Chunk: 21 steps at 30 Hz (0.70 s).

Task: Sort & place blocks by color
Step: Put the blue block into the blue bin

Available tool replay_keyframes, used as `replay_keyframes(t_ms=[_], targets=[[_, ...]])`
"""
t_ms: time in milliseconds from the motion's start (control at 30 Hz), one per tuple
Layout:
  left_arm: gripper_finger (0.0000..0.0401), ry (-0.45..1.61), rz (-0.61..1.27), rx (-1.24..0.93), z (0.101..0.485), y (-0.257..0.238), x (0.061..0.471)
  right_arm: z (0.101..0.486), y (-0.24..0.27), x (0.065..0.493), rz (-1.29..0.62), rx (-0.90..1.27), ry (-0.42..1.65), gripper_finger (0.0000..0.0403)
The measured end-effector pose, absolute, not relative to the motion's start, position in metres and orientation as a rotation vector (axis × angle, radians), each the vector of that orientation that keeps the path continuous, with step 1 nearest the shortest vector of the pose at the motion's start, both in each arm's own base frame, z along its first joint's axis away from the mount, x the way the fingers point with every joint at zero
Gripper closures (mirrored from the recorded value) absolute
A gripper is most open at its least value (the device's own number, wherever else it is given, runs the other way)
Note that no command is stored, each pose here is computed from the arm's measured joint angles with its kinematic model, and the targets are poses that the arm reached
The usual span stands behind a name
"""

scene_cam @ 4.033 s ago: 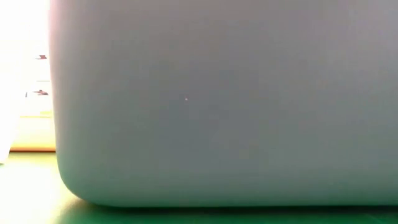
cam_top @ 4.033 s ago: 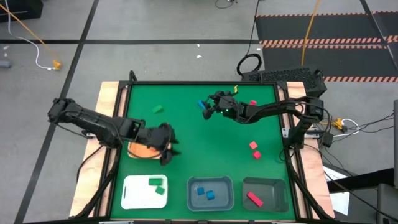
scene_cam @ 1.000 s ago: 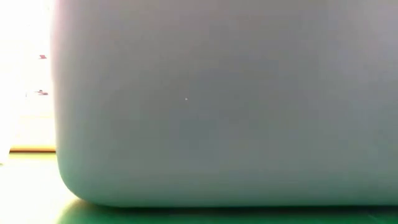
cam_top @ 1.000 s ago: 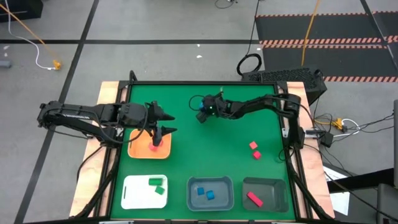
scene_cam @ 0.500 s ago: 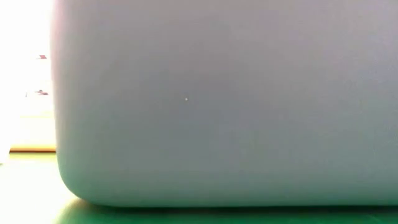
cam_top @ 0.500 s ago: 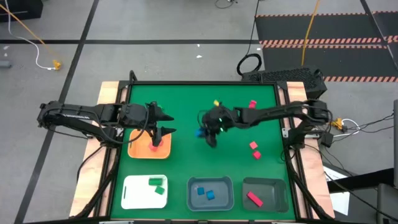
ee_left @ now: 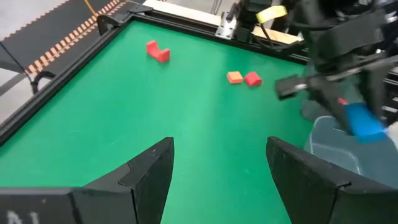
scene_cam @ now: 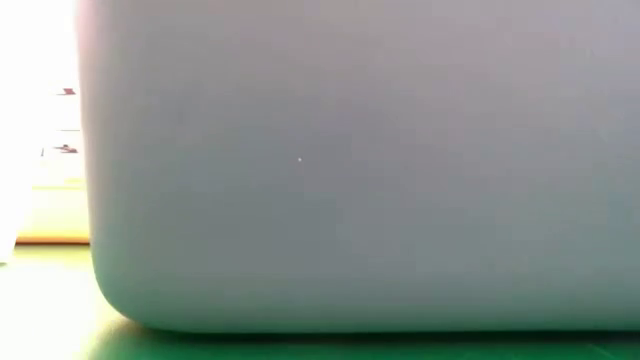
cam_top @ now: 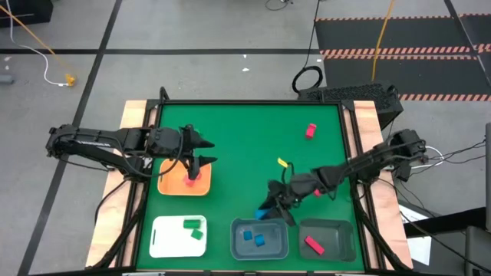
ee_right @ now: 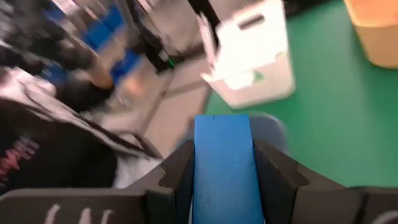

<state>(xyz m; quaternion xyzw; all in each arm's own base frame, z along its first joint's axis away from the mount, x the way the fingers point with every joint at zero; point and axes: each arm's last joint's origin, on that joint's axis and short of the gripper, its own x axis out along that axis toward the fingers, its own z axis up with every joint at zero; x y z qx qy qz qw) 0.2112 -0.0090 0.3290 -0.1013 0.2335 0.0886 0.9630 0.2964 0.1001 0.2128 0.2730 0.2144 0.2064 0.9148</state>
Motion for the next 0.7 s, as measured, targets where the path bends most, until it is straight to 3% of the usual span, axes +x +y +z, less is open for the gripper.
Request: replay_keyframes(t_ms=[333,700], targets=[[0.0146,0.467,0.188,-0.224,0.329,-0.009,0.211,0.209,0.142,0.280,0.395,0.583,0.364,0.0287],[0.0146,0.464,0.193,-0.268,0.329,-0.010,0.211,0.170,0.175,0.289,0.455,0.697,0.354,0.0287]])
